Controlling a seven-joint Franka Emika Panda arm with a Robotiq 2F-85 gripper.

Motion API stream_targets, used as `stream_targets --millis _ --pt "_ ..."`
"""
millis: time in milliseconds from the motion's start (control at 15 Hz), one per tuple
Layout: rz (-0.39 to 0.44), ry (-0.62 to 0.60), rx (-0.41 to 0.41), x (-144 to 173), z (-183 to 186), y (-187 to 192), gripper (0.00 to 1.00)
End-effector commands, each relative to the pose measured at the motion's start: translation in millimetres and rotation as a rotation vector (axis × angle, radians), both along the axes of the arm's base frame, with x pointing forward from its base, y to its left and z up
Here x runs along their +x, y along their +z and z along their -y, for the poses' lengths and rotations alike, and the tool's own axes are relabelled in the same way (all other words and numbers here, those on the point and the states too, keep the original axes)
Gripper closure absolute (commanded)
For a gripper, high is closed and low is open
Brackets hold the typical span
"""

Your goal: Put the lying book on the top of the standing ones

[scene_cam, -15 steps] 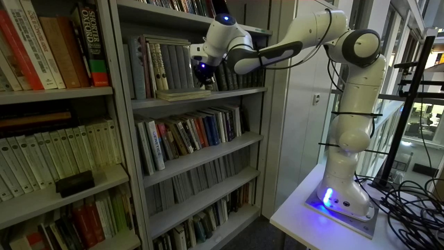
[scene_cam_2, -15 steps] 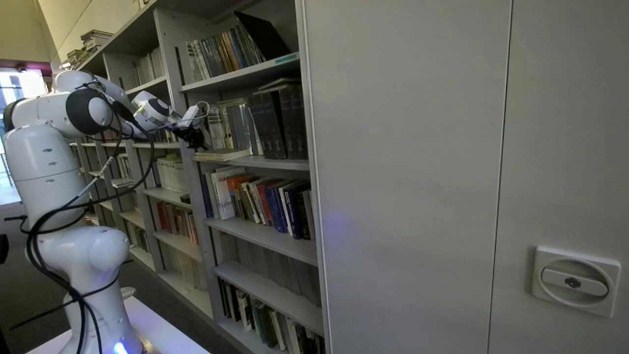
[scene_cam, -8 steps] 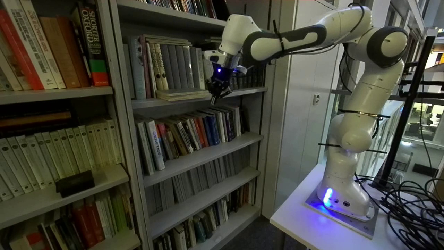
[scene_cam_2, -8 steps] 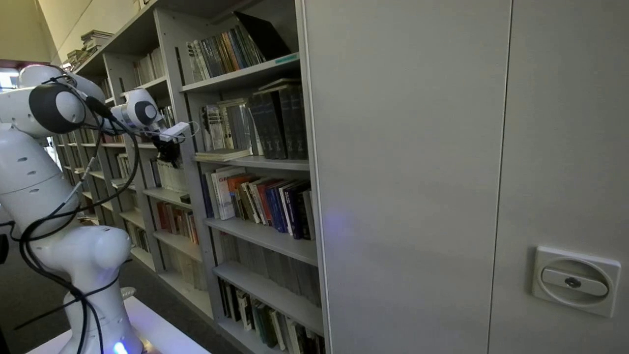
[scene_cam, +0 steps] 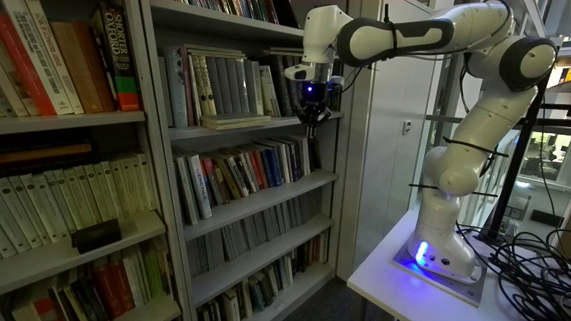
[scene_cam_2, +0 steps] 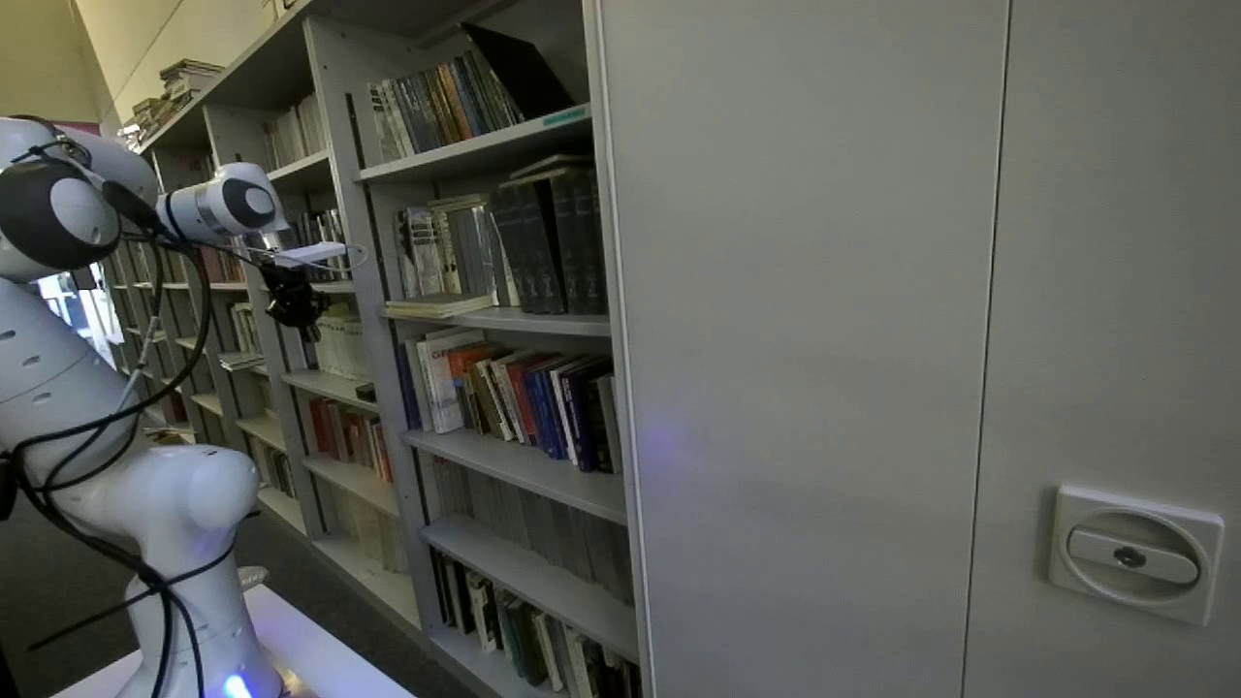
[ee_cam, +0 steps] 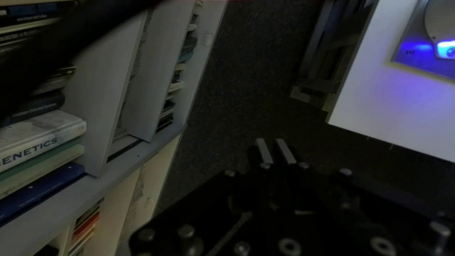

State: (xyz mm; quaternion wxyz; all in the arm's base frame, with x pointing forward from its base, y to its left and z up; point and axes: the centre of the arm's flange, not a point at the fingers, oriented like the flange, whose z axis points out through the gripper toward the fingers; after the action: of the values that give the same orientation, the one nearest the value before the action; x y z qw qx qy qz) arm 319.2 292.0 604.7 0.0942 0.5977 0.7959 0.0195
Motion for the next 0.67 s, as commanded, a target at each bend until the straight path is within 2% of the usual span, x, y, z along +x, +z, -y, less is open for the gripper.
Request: stream_targets --millis 0,467,533,600 --pt "0.018 0.007 -0.041 -20 8 5 0.58" --pt "0.014 0.007 -0.047 -30 8 0 0.07" --pt "0.012 0.007 -0.048 -32 9 -2 0.01" --pt "0.012 0.010 -0.053 -33 9 -4 0.00"
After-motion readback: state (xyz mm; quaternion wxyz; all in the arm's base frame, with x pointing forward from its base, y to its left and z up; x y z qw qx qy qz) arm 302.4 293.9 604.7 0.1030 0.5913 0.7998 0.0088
